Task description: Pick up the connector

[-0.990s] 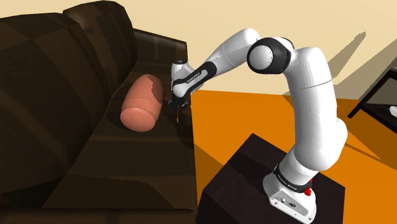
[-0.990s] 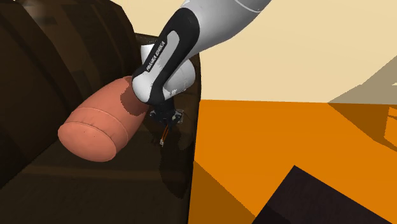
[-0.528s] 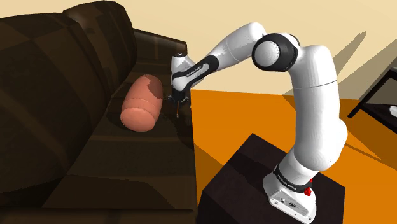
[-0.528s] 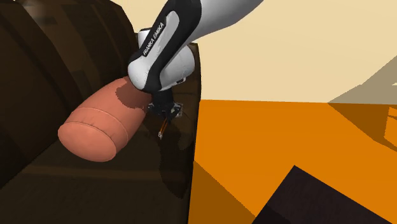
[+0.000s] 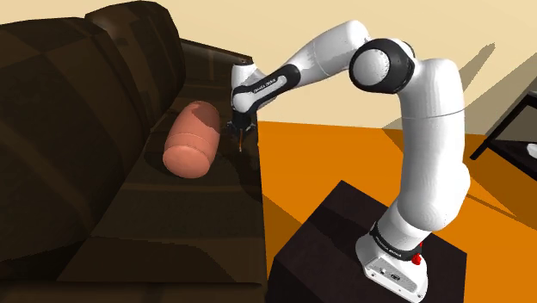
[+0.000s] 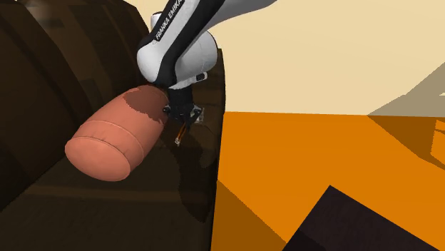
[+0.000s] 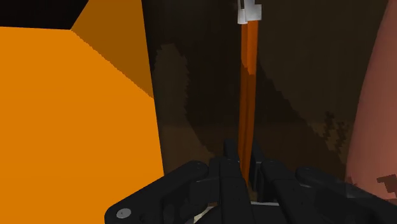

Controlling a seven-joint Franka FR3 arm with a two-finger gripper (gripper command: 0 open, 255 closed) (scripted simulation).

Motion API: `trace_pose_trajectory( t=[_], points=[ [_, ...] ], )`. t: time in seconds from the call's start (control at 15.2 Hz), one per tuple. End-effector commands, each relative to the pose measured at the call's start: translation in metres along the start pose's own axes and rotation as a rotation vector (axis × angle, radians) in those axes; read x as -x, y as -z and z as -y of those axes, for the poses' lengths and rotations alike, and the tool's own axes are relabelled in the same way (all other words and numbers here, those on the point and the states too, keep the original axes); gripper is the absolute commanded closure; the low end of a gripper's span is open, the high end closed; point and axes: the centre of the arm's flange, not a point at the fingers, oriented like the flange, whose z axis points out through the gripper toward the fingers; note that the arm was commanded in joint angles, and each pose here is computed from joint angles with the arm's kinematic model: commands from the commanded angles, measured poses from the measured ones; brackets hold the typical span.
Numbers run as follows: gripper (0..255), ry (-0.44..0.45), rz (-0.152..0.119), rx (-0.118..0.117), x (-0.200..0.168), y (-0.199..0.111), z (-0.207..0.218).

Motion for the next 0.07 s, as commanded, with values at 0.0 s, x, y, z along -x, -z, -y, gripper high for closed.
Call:
trace_pose_trajectory(
  t=[0.0],
  points=[
    [255, 0.000, 0.000, 0.000, 0.0001, 0.0029, -0.0011]
  ],
)
